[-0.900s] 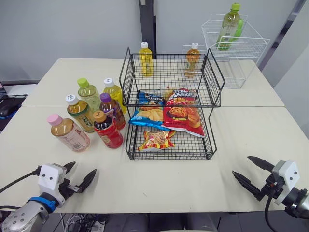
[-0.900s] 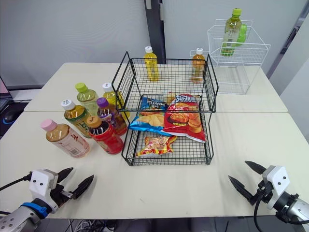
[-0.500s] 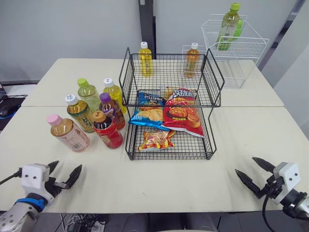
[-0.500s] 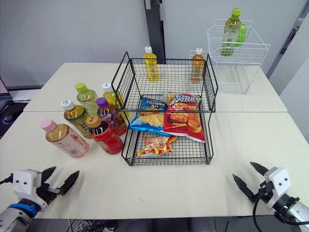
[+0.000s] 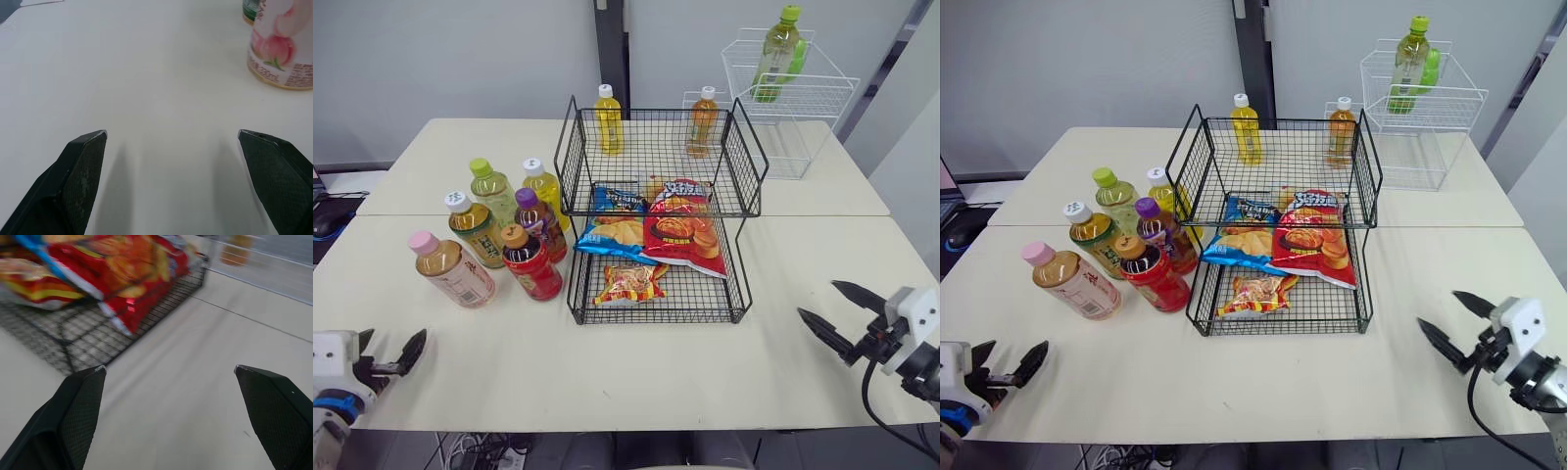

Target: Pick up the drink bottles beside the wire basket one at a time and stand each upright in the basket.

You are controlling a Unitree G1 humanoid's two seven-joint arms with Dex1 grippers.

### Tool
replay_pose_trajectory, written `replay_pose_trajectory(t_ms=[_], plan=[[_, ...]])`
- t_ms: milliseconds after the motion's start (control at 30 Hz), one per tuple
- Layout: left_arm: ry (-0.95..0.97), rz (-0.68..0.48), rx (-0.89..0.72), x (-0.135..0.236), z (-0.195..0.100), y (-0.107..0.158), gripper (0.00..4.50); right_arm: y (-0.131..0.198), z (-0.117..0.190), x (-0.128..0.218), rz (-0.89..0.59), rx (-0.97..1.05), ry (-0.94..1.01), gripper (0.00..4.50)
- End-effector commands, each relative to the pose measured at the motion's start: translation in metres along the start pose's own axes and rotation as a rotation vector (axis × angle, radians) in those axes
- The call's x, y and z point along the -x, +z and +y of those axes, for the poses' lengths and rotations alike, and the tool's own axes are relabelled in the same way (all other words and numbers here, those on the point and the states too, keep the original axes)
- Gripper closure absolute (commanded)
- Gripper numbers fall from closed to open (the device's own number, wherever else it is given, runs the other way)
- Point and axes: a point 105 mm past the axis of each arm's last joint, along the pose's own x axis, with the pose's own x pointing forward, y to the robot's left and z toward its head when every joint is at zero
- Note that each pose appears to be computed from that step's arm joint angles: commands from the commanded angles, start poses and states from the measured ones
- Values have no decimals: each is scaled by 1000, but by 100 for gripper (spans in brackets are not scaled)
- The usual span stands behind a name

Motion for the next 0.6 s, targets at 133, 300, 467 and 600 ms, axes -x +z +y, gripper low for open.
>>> replay_pose_trajectory(t_ms=[133, 300, 467, 600], plan=[[67, -37, -29, -10, 21, 12, 4, 80, 29, -17, -123, 75, 348, 0], [85, -62, -21, -17, 22, 18, 4, 144, 39, -43, -350, 252, 431, 0], [81, -71, -31, -19, 19, 20, 4, 177, 46, -54, -509, 288, 470, 0], [94, -91, -20, -12, 22, 26, 4, 183, 48, -59, -552, 282, 494, 0]])
